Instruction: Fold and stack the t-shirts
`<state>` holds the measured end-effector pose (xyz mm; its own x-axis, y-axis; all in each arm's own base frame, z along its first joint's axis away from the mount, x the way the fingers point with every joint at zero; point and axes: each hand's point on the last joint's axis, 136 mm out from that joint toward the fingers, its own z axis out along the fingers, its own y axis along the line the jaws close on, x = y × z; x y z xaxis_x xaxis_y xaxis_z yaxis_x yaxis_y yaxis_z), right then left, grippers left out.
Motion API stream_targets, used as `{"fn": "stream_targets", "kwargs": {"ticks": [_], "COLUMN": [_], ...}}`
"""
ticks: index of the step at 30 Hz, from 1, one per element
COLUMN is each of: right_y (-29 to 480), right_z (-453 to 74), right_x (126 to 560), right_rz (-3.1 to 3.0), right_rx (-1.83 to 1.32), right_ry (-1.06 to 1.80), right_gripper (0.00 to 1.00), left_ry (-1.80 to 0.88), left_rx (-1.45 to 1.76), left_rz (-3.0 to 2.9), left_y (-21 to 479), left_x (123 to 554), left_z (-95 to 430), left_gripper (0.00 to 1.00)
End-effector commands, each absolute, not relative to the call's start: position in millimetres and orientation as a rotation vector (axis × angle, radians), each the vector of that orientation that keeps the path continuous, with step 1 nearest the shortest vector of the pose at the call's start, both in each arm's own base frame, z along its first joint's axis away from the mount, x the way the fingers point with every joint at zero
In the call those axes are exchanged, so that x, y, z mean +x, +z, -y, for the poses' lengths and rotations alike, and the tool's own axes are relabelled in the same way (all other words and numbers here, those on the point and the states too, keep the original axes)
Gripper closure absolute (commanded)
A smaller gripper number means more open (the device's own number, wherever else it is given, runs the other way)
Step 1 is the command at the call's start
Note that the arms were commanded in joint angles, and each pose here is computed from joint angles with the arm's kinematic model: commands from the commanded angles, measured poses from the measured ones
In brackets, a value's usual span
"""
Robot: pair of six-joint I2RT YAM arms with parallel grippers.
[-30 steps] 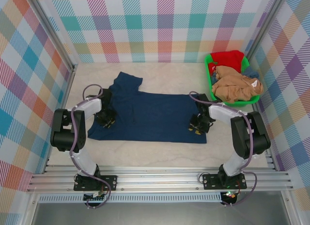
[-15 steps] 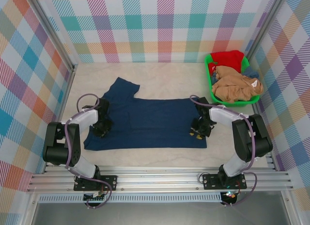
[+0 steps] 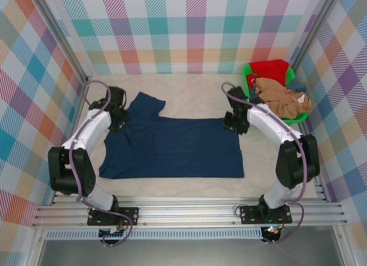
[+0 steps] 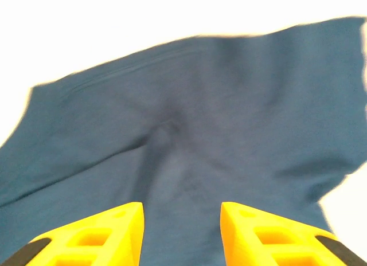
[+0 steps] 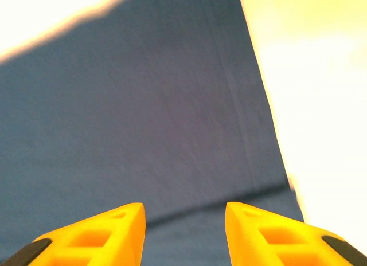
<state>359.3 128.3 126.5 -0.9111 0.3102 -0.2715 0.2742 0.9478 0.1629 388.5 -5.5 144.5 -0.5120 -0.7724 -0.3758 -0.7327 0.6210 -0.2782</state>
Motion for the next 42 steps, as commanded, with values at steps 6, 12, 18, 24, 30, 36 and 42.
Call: {"fn": "stream_targets", "kwargs": {"ticks": [6,12,18,24,30,36,42], "right_y": [94.3,69.2,45.4,27.2,54.9,66.5,62.4], "right_z": [-145.3,-151.7,-149.7,-160.1,-169.2,-155.6,-144.9], "right_x": [414.6,396.2,377.2,367.0,386.8,418.6,460.3], "right_rz": [-2.811,-2.896,-2.975,-3.044,-2.971,-2.902,-2.852], "right_rx": [0.383,0.382,0.356,0.341,0.247,0.25,0.316], "right_ry": [0.123,0.174,0.168,0.212,0.201,0.098,0.079], "right_gripper": [0.61,0.61,0.58,0.59,0.56,0.53,0.54], "left_ry": [-0.084,0.019,0.075,0.225,0.334,0.125,-0.078], "left_rx": [-1.437,-1.609,-1.697,-1.777,-1.794,-1.667,-1.322], "left_rz": [-2.489,-2.486,-2.49,-2.48,-2.456,-2.479,-2.46], "left_y": [84.7,53.5,22.1,1.8,5.5,21.8,88.6], "left_x": [394.2,359.5,348.2,335.7,327.8,365.1,433.1], "left_z": [4.1,-24.3,-48.1,-78.6,-112.2,-104.3,-59.7], "left_gripper": [0.66,0.66,0.66,0.66,0.66,0.62,0.54]}}
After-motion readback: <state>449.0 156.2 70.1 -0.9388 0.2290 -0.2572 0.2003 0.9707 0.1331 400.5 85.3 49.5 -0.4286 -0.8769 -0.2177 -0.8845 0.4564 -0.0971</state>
